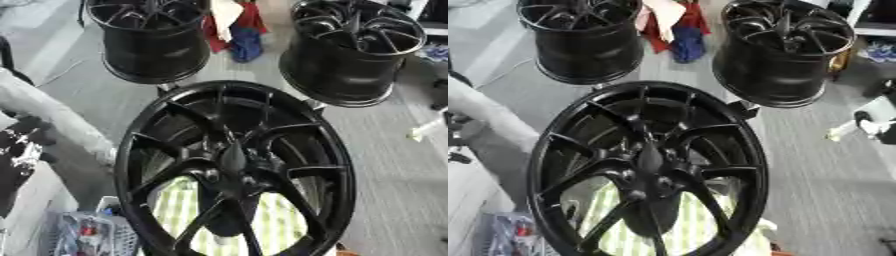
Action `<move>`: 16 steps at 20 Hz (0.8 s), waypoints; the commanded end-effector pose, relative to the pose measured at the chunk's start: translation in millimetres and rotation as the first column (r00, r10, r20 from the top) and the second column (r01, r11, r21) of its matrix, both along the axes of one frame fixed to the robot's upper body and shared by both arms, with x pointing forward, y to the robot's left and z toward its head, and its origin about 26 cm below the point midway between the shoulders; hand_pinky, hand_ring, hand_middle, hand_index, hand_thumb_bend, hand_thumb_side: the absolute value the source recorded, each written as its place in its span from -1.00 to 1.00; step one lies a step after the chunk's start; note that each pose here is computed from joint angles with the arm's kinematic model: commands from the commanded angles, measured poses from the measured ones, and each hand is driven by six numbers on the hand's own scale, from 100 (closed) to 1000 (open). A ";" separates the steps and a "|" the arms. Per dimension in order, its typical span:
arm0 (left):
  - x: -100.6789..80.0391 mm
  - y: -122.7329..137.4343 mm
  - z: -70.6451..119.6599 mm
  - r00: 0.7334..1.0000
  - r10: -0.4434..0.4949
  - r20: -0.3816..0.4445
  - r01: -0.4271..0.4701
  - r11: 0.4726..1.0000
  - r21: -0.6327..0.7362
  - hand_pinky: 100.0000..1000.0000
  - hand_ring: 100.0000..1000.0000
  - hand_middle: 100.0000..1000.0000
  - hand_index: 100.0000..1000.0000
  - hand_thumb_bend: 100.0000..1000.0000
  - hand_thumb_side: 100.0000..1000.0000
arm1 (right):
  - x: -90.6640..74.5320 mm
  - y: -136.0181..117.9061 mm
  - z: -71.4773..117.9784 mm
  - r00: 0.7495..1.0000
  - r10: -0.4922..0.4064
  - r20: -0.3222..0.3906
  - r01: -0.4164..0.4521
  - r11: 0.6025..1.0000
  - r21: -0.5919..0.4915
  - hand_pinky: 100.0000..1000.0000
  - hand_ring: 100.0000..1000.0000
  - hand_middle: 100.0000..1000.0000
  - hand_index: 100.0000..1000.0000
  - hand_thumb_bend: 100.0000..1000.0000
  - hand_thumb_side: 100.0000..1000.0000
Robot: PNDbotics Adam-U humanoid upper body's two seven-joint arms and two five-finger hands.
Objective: Pull the pin out of the wheel hub.
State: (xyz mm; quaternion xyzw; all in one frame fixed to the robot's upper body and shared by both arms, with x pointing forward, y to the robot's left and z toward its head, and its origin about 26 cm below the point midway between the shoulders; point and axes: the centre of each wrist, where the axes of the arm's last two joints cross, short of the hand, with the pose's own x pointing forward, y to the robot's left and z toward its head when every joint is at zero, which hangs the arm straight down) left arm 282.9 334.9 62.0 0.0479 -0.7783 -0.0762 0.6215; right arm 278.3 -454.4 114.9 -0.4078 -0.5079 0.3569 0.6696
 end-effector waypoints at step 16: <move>-3.0 8.7 -9.2 0.998 0.055 -0.023 -0.055 0.998 0.016 -0.08 0.28 0.41 0.60 -0.78 -0.28 | -33.3 0.3 -62.8 0.830 -0.469 0.302 0.410 0.880 0.239 0.53 0.58 0.62 0.77 -1.00 -0.53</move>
